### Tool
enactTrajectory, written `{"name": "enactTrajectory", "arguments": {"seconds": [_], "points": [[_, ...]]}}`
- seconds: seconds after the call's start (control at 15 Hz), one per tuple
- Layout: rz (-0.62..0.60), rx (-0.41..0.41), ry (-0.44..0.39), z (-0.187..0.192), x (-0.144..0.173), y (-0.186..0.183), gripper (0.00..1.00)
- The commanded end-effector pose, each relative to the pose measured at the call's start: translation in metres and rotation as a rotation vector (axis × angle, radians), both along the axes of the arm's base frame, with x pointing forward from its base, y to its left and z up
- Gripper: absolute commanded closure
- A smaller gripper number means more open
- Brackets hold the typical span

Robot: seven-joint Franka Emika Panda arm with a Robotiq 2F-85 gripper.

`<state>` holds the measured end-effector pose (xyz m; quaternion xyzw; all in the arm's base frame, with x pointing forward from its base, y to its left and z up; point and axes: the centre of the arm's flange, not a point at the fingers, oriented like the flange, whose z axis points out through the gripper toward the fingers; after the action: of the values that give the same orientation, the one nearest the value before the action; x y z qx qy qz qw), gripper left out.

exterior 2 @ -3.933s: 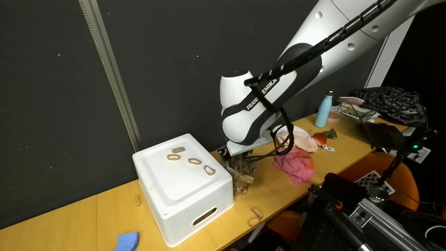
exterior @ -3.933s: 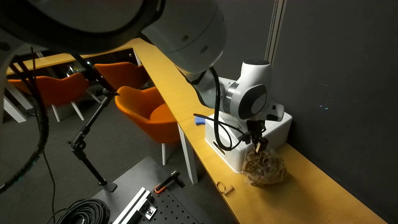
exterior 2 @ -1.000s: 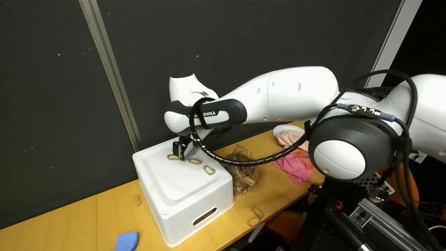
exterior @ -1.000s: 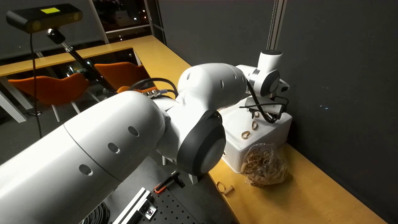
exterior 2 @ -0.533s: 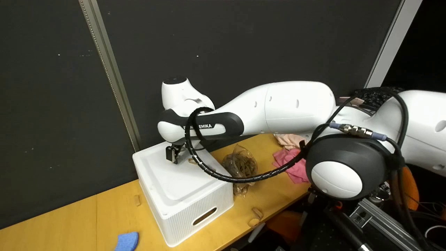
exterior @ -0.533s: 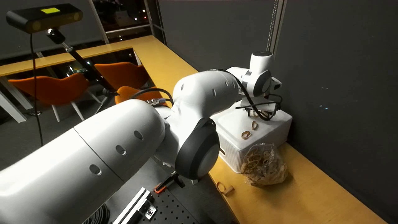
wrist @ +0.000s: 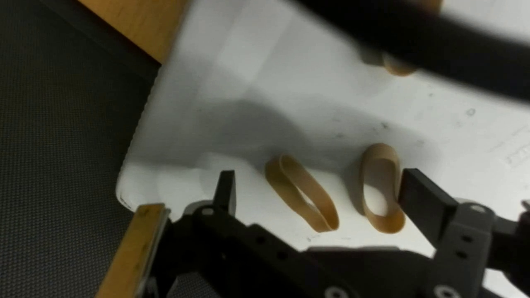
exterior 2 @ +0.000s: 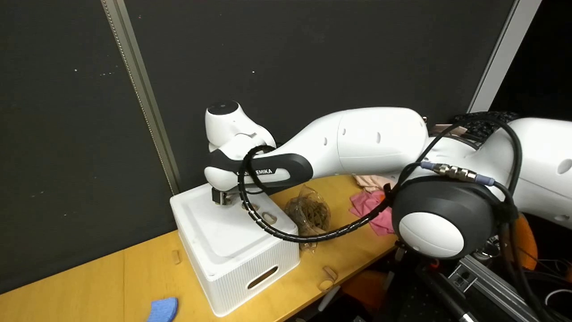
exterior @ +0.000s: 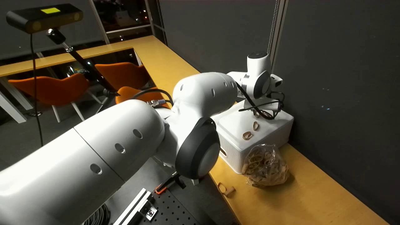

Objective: Put some rubber bands from the top of the storage container in the plastic.

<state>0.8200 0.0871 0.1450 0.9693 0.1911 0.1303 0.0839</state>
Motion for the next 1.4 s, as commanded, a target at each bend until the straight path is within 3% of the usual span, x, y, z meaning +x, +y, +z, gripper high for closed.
{"name": "enactTrajectory", "arguments": {"seconds": [0.0,0.2,0.27,0.4,1.0,1.07,1.33], "points": [[0.011,-0.026,-0.031,-0.014,0.071,0.003,0.0],[0.008,-0.027,-0.03,-0.016,0.071,0.002,0.01],[0.008,-0.027,-0.03,-0.016,0.071,0.001,0.26],[0.007,-0.028,-0.026,-0.018,0.071,0.001,0.29],[0.008,-0.025,-0.028,-0.016,0.068,0.003,0.95],[0.008,-0.025,-0.028,-0.016,0.066,0.003,1.0],[0.009,-0.031,-0.03,-0.007,0.053,0.008,1.0]]}}
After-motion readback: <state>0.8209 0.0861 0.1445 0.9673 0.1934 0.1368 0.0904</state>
